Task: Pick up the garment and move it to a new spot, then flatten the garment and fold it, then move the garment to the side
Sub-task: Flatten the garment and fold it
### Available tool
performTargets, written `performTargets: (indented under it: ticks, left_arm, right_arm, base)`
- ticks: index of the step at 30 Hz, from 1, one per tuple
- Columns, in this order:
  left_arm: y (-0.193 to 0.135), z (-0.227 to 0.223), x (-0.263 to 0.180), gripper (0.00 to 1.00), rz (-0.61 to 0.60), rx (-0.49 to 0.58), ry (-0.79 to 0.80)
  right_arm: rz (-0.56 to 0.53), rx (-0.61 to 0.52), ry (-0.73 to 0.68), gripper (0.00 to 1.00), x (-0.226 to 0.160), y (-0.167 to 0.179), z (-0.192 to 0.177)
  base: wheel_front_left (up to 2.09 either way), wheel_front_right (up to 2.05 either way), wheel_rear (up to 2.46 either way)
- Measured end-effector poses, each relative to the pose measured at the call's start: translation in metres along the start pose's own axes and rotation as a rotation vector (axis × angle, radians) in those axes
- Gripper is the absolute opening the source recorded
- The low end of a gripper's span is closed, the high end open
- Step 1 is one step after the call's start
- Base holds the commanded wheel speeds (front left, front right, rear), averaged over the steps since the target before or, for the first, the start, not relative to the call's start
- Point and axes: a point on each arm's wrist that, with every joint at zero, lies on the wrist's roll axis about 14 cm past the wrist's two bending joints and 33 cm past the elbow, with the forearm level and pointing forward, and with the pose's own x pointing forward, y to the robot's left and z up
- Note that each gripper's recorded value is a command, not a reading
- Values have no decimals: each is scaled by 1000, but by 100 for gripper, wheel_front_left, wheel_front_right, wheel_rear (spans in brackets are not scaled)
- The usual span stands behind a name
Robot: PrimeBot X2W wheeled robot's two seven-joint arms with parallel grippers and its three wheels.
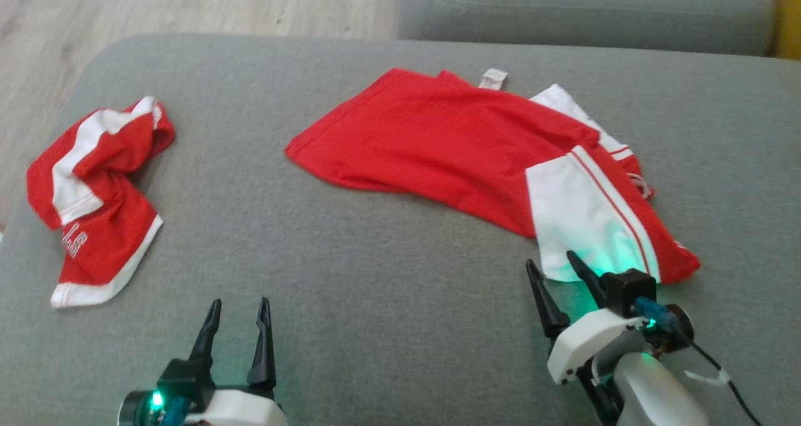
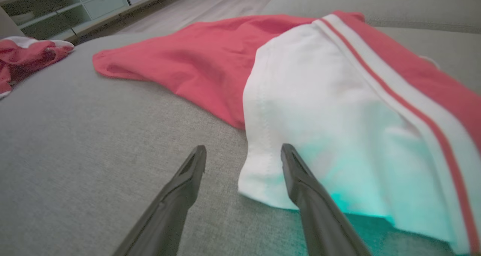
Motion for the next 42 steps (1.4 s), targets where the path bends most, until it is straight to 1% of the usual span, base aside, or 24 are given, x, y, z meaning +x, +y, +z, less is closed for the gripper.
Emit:
performTargets:
  ticks: [5,6,7,8,12,14,16,19,20,21,27,30,36,39,42]
  left_arm:
    - [9,-5,0,100,30,-11,19]
    - [9,-6,0,100,31,-12,23]
    - [9,-7,1,100,31,-16,27]
    - [9,-7,1,100,31,-16,27]
    - [0,-10,6,100,3,-12,39]
    - [-6,-8,11,100,-15,-17,34]
    - [-12,-6,15,100,-37,-15,29]
    - [-23,-5,19,100,-73,-10,29]
    - [-31,-4,22,100,-96,-7,27]
    - [-35,-4,24,100,-107,-6,27]
    - [-55,-4,29,100,-177,2,31]
    - [-62,-5,30,100,-201,5,35]
    - [-68,-6,25,100,-229,8,36]
    - [-69,-6,21,100,-237,8,36]
    - [-62,-5,17,100,-216,7,31]
  right_arm:
    - [-3,-23,91,100,4,-5,-27]
    - [-4,-22,96,61,4,-5,-28]
    - [-6,-25,97,35,5,-7,-29]
    - [-6,-25,97,0,5,-7,-29]
    - [-52,-36,80,0,4,-23,-22]
    - [-94,-39,67,0,-2,-36,-20]
    - [-150,-49,56,0,-13,-56,-18]
    - [-257,-68,34,0,-37,-95,-14]
    - [-307,-96,7,0,-51,-115,-5]
    - [-327,-112,-15,0,-56,-123,2]
    - [-393,-197,-164,0,-73,-148,57]
    - [-430,-239,-241,0,-78,-165,92]
    - [-416,-381,-365,0,-64,-175,171]
    - [-399,-455,-415,0,-53,-174,209]
    - [-377,-531,-482,0,-42,-166,252]
  base:
    - [0,0,0]
    - [0,0,0]
    - [0,0,0]
    - [0,0,0]
    - [0,0,0]
    - [0,0,0]
    - [0,0,0]
    - [0,0,0]
    - [0,0,0]
    - [0,0,0]
    - [0,0,0]
    - [0,0,0]
    - [0,0,0]
    - [0,0,0]
    - [0,0,0]
